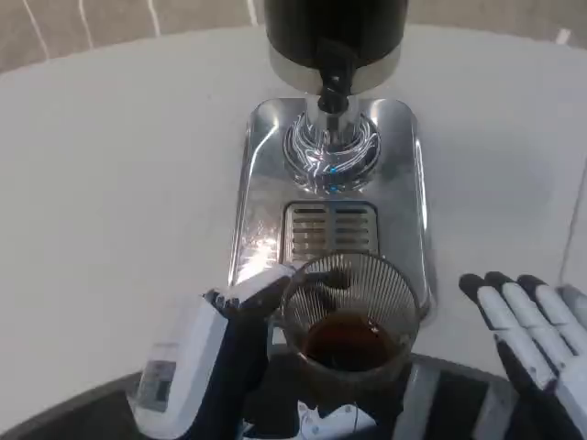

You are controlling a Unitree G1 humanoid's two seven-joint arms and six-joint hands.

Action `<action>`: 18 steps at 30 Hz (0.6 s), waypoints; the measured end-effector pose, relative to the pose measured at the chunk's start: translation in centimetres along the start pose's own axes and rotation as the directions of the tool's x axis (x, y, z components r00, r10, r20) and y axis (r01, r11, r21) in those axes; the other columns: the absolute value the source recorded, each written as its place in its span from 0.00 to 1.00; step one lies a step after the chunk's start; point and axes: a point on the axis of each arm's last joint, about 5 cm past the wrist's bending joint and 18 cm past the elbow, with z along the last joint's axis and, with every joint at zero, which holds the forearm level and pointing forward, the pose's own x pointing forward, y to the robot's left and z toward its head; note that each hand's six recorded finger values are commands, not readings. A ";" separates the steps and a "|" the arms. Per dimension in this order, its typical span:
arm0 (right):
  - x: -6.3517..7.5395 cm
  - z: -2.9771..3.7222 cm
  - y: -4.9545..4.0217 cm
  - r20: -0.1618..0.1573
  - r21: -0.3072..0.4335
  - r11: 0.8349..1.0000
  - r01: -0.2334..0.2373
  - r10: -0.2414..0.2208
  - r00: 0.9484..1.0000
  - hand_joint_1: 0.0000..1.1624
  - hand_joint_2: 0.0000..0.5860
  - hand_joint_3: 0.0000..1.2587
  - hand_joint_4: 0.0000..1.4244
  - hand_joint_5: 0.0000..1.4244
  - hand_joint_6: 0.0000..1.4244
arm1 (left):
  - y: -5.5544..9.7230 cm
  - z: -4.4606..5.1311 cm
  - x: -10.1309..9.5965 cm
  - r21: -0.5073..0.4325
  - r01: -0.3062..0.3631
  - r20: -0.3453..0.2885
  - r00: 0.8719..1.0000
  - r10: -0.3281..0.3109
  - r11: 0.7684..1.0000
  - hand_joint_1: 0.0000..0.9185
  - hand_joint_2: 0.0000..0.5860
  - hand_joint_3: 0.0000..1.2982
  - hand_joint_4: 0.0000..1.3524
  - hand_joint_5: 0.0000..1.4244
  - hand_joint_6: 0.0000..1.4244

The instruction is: Grasp the cup under the faucet to collect the drink, then remove the cup.

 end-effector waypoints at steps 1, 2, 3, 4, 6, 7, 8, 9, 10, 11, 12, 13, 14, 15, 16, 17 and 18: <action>-0.2 -0.02 0.01 -0.004 0.004 1.000 0.002 -0.002 1.000 0.40 0.73 0.00 0.00 0.00 0.00 | 0.0 0.01 0.0 -0.001 0.001 -0.001 1.000 -0.001 1.000 0.67 0.13 0.97 0.82 1.00 1.00; -0.5 -0.06 0.02 -0.010 0.004 1.000 0.002 -0.002 1.000 0.40 0.74 0.00 0.00 0.00 0.00 | 0.0 0.04 0.0 -0.002 0.002 -0.002 1.000 -0.002 1.000 0.67 0.13 0.97 0.82 1.00 1.00; -0.8 -0.09 0.09 -0.014 0.007 1.000 0.002 -0.002 1.000 0.40 0.74 0.00 0.00 0.00 0.00 | 0.0 0.08 0.0 -0.004 0.002 -0.002 1.000 -0.002 1.000 0.67 0.13 0.97 0.82 1.00 1.00; -1.0 -0.09 0.16 -0.015 0.011 1.000 -0.002 0.002 1.000 0.40 0.74 0.00 0.00 0.00 0.00 | 0.0 0.10 0.0 -0.005 0.000 -0.003 1.000 0.000 1.000 0.67 0.13 0.97 0.82 1.00 1.00; -1.4 -0.05 0.37 -0.014 0.017 1.000 -0.006 0.006 1.000 0.40 0.74 0.00 0.00 0.00 0.00 | 0.0 0.12 -0.2 -0.007 -0.002 -0.008 1.000 0.002 1.000 0.67 0.13 0.97 0.82 1.00 1.00; -1.5 -0.03 0.44 -0.014 0.020 1.000 -0.006 0.006 1.000 0.40 0.74 0.00 0.00 0.00 0.00 | 0.0 0.12 -0.2 -0.007 -0.002 -0.012 1.000 0.002 1.000 0.67 0.13 0.97 0.82 1.00 1.00; -1.6 -0.04 0.50 -0.014 0.021 1.000 -0.005 0.005 1.000 0.40 0.74 0.00 0.00 0.00 0.00 | 0.0 0.13 -0.3 -0.008 -0.002 -0.015 1.000 0.002 1.000 0.67 0.13 0.97 0.82 1.00 1.00; -1.6 -0.07 0.54 -0.014 0.021 1.000 -0.002 0.003 1.000 0.40 0.75 0.00 0.00 0.00 0.00 | 0.0 0.13 -0.4 -0.009 -0.001 -0.017 1.000 0.001 1.000 0.67 0.13 0.97 0.82 1.00 1.00; -1.6 -0.09 0.57 -0.013 0.021 1.000 0.001 -0.001 1.000 0.40 0.75 0.00 0.00 0.00 0.00 | 0.0 0.13 -0.4 -0.009 0.000 -0.020 1.000 0.000 1.000 0.67 0.13 0.97 0.82 1.00 1.00; -1.6 -0.10 0.59 -0.013 0.021 1.000 0.000 0.000 1.000 0.40 0.75 0.00 0.00 0.00 0.00 | 0.0 0.13 -0.4 -0.009 0.000 -0.020 1.000 0.000 1.000 0.67 0.13 0.97 0.82 1.00 1.00; -1.6 -0.12 0.62 -0.012 0.021 1.000 0.000 0.000 1.000 0.40 0.75 0.00 0.00 0.00 0.00 | 0.0 0.12 -0.4 -0.008 0.000 -0.020 1.000 0.000 1.000 0.67 0.13 0.97 0.82 1.00 1.00; -1.5 -0.15 0.65 -0.010 0.020 1.000 0.002 -0.002 1.000 0.40 0.75 0.00 0.00 0.00 0.00 | 0.0 0.10 -0.4 -0.007 -0.001 -0.019 1.000 0.001 1.000 0.67 0.13 0.97 0.82 1.00 1.00; -1.4 -0.20 0.68 -0.007 0.019 1.000 0.007 -0.007 1.000 0.40 0.75 0.00 0.00 0.00 0.00 | 0.1 0.09 -0.3 -0.006 -0.001 -0.018 1.000 0.001 1.000 0.67 0.13 0.97 0.82 1.00 1.00; -1.3 -0.23 0.68 -0.003 0.018 1.000 0.012 -0.012 1.000 0.40 0.75 0.00 0.00 0.00 0.00 | 0.1 0.08 -0.3 -0.005 -0.002 -0.017 1.000 0.002 1.000 0.67 0.13 0.97 0.82 1.00 1.00; -1.1 -0.26 0.66 0.001 0.017 1.000 0.015 -0.016 1.000 0.40 0.75 0.00 0.00 0.00 0.00 | 0.1 0.07 -0.2 -0.005 -0.002 -0.016 1.000 0.002 1.000 0.67 0.13 0.97 0.82 1.00 1.00; -1.0 -0.26 0.64 0.006 0.016 1.000 0.018 -0.018 1.000 0.40 0.75 0.00 0.00 0.00 0.00 | 0.1 0.06 -0.2 -0.004 -0.002 -0.013 1.000 0.002 1.000 0.67 0.13 0.97 0.82 1.00 1.00; -0.9 -0.26 0.64 0.006 0.016 1.000 0.017 -0.017 1.000 0.40 0.75 0.00 0.00 0.00 0.00 | 0.1 0.05 -0.1 -0.004 -0.002 -0.012 1.000 0.002 1.000 0.67 0.13 0.97 0.82 1.00 1.00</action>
